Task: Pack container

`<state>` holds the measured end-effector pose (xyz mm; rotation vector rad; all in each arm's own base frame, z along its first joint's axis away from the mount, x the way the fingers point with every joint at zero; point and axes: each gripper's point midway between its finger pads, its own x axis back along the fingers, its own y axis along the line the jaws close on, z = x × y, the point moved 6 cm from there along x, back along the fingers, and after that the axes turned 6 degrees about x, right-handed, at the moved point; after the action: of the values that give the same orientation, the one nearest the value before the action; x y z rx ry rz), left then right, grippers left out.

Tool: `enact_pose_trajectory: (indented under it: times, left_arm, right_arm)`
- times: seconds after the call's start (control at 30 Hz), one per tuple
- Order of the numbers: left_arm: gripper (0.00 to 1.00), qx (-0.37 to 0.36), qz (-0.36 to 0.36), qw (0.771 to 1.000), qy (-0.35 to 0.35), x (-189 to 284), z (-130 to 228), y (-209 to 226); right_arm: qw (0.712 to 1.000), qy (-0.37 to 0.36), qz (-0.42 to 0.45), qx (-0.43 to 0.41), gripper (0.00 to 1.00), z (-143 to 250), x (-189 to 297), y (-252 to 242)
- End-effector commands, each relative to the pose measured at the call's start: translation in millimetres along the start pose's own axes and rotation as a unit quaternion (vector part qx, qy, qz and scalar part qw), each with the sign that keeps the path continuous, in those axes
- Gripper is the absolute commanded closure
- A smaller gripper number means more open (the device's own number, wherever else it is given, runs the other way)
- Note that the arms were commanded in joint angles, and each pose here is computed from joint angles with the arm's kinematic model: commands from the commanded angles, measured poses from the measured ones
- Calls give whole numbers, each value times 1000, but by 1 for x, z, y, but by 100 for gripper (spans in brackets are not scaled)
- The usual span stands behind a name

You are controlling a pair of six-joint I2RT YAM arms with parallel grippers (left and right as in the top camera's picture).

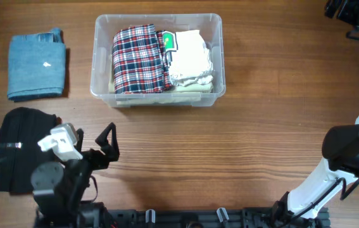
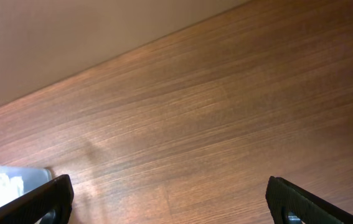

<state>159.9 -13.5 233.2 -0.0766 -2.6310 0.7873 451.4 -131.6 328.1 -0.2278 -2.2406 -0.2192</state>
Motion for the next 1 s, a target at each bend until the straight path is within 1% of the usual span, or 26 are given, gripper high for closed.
enact_pose_trajectory:
  times: [0.0,0.07,0.1,0.13,0.17,0.27,0.3,0.33,0.37,0.4,0.43,0.47,0.57,0.67,0.73,0.83,0.9,0.97]
  left_arm:
    - [0,29,-60,993,97,1,-25,-14]
    - [0,43,-57,987,146,-7,-33,-24]
    - [0,49,-43,984,164,-13,-35,-29]
    - [0,66,-8,976,209,-23,-29,-36]
    - [0,75,0,970,230,-28,-25,-37]
    - [0,76,-33,965,249,-51,-23,-24]
    - [0,77,-56,963,254,-57,-21,-17]
    - [0,82,-110,955,263,-66,-17,-2]
    - [0,105,-190,938,270,-74,-10,19]
    - [0,120,-244,922,274,-79,-5,33]
    - [0,127,-300,903,281,-85,2,49]
    - [0,125,-360,879,288,-92,9,68]
    - [0,89,-440,843,296,-102,18,95]
    - [0,42,-507,815,276,-107,17,118]
    - [0,13,-536,806,253,-111,11,127]
    - [0,-23,-559,798,225,-116,3,135]
    - [0,-24,-549,803,230,-118,4,134]
    - [0,15,-513,819,255,-121,9,129]
  right_arm:
    - [1000,8,2,-6,0,3,-6,0]
    - [1000,8,2,-6,0,3,-6,0]
    - [1000,8,2,-6,0,3,-6,0]
    - [1000,8,2,-6,0,3,-6,0]
    - [1000,8,2,-6,0,3,-6,0]
    - [1000,8,2,-6,0,3,-6,0]
    - [1000,8,2,-6,0,3,-6,0]
    - [1000,8,2,-6,0,3,-6,0]
    - [1000,8,2,-6,0,3,-6,0]
    - [1000,8,2,-6,0,3,-6,0]
    - [1000,8,2,-6,0,3,-6,0]
    - [1000,8,2,-6,0,3,-6,0]
    - [1000,8,2,-6,0,3,-6,0]
    - [1000,8,2,-6,0,3,-6,0]
    - [1000,8,2,-6,0,3,-6,0]
    - [1000,8,2,-6,0,3,-6,0]
    - [1000,8,2,-6,0,3,-6,0]
    - [1000,8,2,-6,0,3,-6,0]
